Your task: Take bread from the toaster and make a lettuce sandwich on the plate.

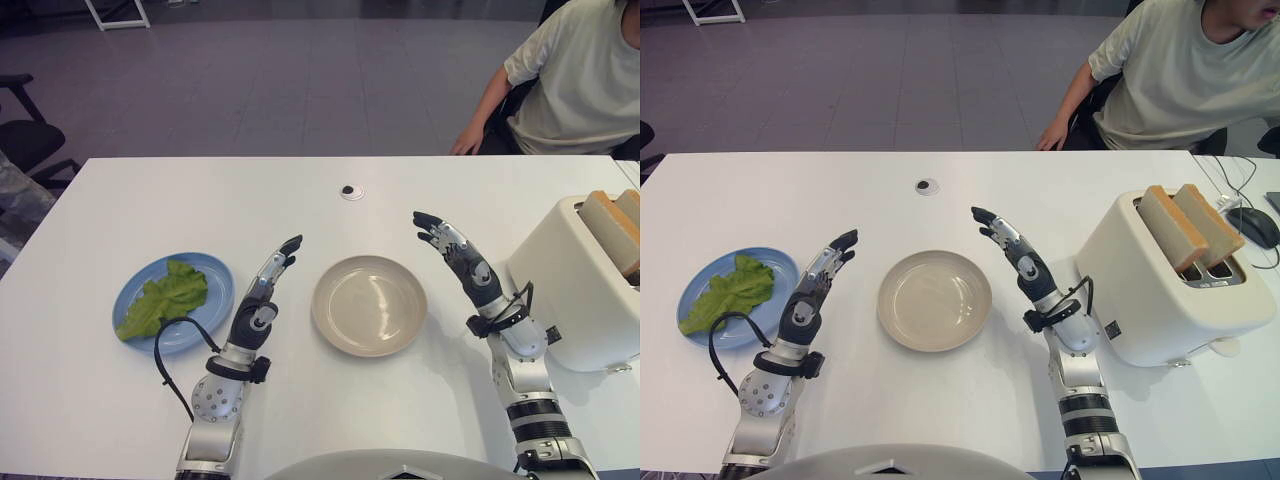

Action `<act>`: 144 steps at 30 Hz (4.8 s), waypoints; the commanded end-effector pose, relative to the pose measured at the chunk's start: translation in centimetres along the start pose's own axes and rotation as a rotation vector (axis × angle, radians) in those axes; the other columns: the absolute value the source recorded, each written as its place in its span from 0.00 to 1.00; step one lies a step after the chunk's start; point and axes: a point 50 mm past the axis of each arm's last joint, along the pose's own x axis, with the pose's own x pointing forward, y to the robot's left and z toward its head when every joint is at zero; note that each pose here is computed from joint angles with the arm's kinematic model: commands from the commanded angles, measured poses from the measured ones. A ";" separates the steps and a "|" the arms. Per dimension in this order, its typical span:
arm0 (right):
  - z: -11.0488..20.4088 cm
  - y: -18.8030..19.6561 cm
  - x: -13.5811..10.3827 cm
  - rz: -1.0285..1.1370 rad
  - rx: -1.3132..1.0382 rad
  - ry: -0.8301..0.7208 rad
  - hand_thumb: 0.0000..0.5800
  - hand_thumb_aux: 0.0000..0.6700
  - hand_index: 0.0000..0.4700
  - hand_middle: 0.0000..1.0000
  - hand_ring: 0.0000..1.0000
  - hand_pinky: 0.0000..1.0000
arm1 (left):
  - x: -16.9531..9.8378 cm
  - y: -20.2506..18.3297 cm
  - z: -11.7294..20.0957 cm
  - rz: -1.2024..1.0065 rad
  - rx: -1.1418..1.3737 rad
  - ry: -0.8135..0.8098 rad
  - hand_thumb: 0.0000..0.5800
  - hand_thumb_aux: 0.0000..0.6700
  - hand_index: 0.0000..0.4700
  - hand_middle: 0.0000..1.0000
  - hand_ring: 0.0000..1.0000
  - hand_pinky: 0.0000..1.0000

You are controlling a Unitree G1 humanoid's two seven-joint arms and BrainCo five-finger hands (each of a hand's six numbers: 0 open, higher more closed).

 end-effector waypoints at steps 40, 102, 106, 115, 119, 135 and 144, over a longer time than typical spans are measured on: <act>10.8 -20.3 -13.4 -0.310 -0.955 0.802 0.77 0.52 0.52 0.00 0.00 0.00 | 0.8 -0.8 -0.6 -0.030 -0.020 0.011 0.00 0.00 0.00 0.00 0.00 0.00; 0.5 5.7 4.2 0.413 -1.107 -0.119 1.00 1.00 1.00 0.00 0.00 0.00 | 1.3 -0.3 -1.7 -0.037 -0.007 0.011 0.00 0.00 0.00 0.00 0.00 0.00; -0.3 6.8 2.8 0.507 -1.108 -0.130 0.00 0.00 0.00 0.00 0.00 0.00 | 1.3 -0.3 -1.7 -0.039 -0.007 0.011 0.00 0.00 0.00 0.00 0.00 0.00; -1.4 6.4 0.9 0.594 -1.039 -0.061 0.00 0.00 0.00 0.00 0.00 0.00 | 1.4 -0.1 -1.6 -0.039 -0.002 0.009 0.00 0.00 0.00 0.00 0.00 0.00; -0.8 5.4 1.4 0.495 -0.947 -0.041 0.00 0.00 0.00 0.00 0.00 0.00 | 1.2 2.3 -0.3 0.015 0.077 -0.003 0.00 0.00 0.00 0.00 0.00 0.00; -0.5 2.9 2.0 0.315 -0.695 0.012 0.00 0.00 0.00 0.00 0.00 0.00 | -8.8 21.5 -2.8 -0.078 1.337 0.844 0.40 0.23 0.23 0.00 0.00 0.00; -0.7 3.0 2.0 0.328 -0.720 0.009 0.00 0.00 0.00 0.00 0.00 0.00 | -8.9 21.3 -4.7 -0.121 1.310 0.851 0.86 0.63 0.63 0.00 0.00 0.00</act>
